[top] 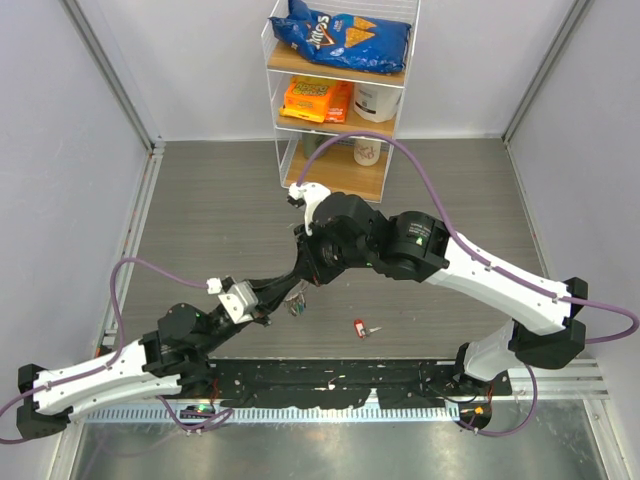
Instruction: Put the keys on the keyring
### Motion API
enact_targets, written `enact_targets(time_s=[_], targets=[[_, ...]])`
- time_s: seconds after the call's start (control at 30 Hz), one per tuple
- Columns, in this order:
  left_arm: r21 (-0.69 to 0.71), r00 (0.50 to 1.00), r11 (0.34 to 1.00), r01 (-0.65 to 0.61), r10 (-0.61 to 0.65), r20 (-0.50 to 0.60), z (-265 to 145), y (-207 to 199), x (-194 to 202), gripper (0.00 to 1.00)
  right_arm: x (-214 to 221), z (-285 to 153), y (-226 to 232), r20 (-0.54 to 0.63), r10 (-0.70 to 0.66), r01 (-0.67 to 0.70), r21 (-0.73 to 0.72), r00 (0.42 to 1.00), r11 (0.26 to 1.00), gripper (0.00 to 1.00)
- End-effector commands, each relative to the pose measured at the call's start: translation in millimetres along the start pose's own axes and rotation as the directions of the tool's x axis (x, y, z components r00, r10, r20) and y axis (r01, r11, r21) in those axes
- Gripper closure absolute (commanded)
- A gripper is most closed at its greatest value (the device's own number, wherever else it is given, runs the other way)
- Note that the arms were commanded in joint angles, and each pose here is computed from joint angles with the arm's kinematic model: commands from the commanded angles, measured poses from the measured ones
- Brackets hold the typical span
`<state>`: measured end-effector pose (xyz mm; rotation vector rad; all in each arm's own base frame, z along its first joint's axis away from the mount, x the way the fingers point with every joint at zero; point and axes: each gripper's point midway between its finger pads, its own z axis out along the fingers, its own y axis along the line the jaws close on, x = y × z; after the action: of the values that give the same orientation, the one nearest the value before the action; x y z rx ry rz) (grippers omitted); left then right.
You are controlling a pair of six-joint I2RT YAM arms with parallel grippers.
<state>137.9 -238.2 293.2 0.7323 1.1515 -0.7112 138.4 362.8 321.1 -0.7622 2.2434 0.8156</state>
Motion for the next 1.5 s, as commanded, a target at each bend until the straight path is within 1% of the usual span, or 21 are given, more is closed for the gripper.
enact_targets(time_s=[0.0, 0.13, 0.23, 0.27, 0.33, 0.37, 0.5, 0.53, 0.57, 0.63, 0.67, 0.77, 0.87, 0.9, 0.93, 1.0, 1.07, 1.23, 1.47], targets=[[-0.022, 0.998, 0.999, 0.042, -0.041, 0.049, -1, 4, -14, 1.00, -22, -20, 10, 0.104, 0.015, -0.010, -0.052, 0.994, 0.999, 0.94], [-0.048, 0.998, 0.998, 0.045, -0.043, 0.038, 0, 8, -13, 1.00, -22, -22, 9, 0.109, 0.017, -0.011, -0.054, 0.994, 0.999, 0.94], [-0.067, 0.999, 0.997, 0.044, -0.042, 0.031, 1, 11, -11, 1.00, -23, -26, 9, 0.116, 0.019, -0.013, -0.056, 0.993, 0.998, 0.83], [-0.072, 0.998, 0.996, 0.047, -0.045, 0.033, 1, 12, -11, 1.00, -23, -26, 9, 0.117, 0.019, -0.013, -0.057, 0.993, 0.998, 0.82], [-0.081, 0.999, 0.996, 0.045, -0.043, 0.028, 1, 13, -10, 1.00, -23, -29, 9, 0.121, 0.021, -0.013, -0.059, 0.992, 0.998, 0.77], [-0.087, 0.999, 0.995, 0.045, -0.043, 0.029, 1, 15, -11, 1.00, -22, -29, 9, 0.123, 0.022, -0.014, -0.062, 0.992, 0.998, 0.72], [-0.114, 0.999, 0.992, 0.048, -0.045, 0.026, 1, 19, -10, 1.00, -23, -33, 5, 0.133, 0.027, -0.020, -0.059, 0.991, 0.998, 0.64], [-0.122, 0.999, 0.991, 0.049, -0.046, 0.026, 0, 21, -11, 1.00, -23, -34, 2, 0.138, 0.028, -0.022, -0.051, 0.990, 0.998, 0.61], [-0.135, 0.999, 0.990, 0.050, -0.048, 0.024, 0, 23, -10, 1.00, -22, -36, 0, 0.143, 0.028, -0.022, -0.045, 0.989, 0.999, 0.55], [-0.169, 0.998, 0.984, 0.054, -0.051, 0.023, -2, 29, -10, 1.00, -21, -40, -11, 0.162, 0.030, -0.026, -0.021, 0.986, 0.999, 0.50], [-0.194, 0.999, 0.980, 0.054, -0.051, 0.017, -3, 33, -8, 1.00, -24, -47, -14, 0.185, 0.036, -0.032, -0.024, 0.982, 0.999, 0.49], [-0.251, 0.998, 0.966, 0.057, -0.055, 0.014, -7, 43, -5, 1.00, -10, -42, -39, 0.179, 0.036, -0.042, 0.028, 0.983, 0.999, 0.44], [-0.307, 0.998, 0.950, 0.055, -0.055, 0.007, -10, 53, -3, 1.00, 5, -39, -62, 0.174, 0.052, -0.066, 0.072, 0.983, 0.995, 0.42], [-0.322, 0.998, 0.945, 0.053, -0.056, 0.001, -11, 55, -2, 1.00, 16, -31, -75, 0.152, 0.057, -0.075, 0.115, 0.987, 0.991, 0.41], [-0.340, 0.998, 0.939, 0.051, -0.056, -0.005, -13, 58, 0, 1.00, 19, -33, -81, 0.161, 0.061, -0.082, 0.129, 0.985, 0.988, 0.41], [-0.369, 0.998, 0.928, 0.047, -0.057, -0.014, -15, 63, 2, 1.00, 46, -19, -101, 0.120, 0.063, -0.085, 0.190, 0.991, 0.978, 0.40], [-0.393, 0.998, 0.918, 0.044, -0.058, -0.025, -17, 67, 6, 1.00, 62, -12, -115, 0.112, 0.080, -0.104, 0.229, 0.990, 0.968, 0.39], [-0.438, 0.997, 0.899, 0.024, -0.051, -0.049, -22, 75, 12, 1.00, 88, 1, -139, 0.093, 0.103, -0.127, 0.305, 0.990, 0.944, 0.39], [-0.481, 0.997, 0.877, 0.019, -0.052, -0.057, -27, 81, 17, 1.00, 117, 25, -154, 0.049, 0.145, -0.153, 0.349, 0.988, 0.925, 0.38]])
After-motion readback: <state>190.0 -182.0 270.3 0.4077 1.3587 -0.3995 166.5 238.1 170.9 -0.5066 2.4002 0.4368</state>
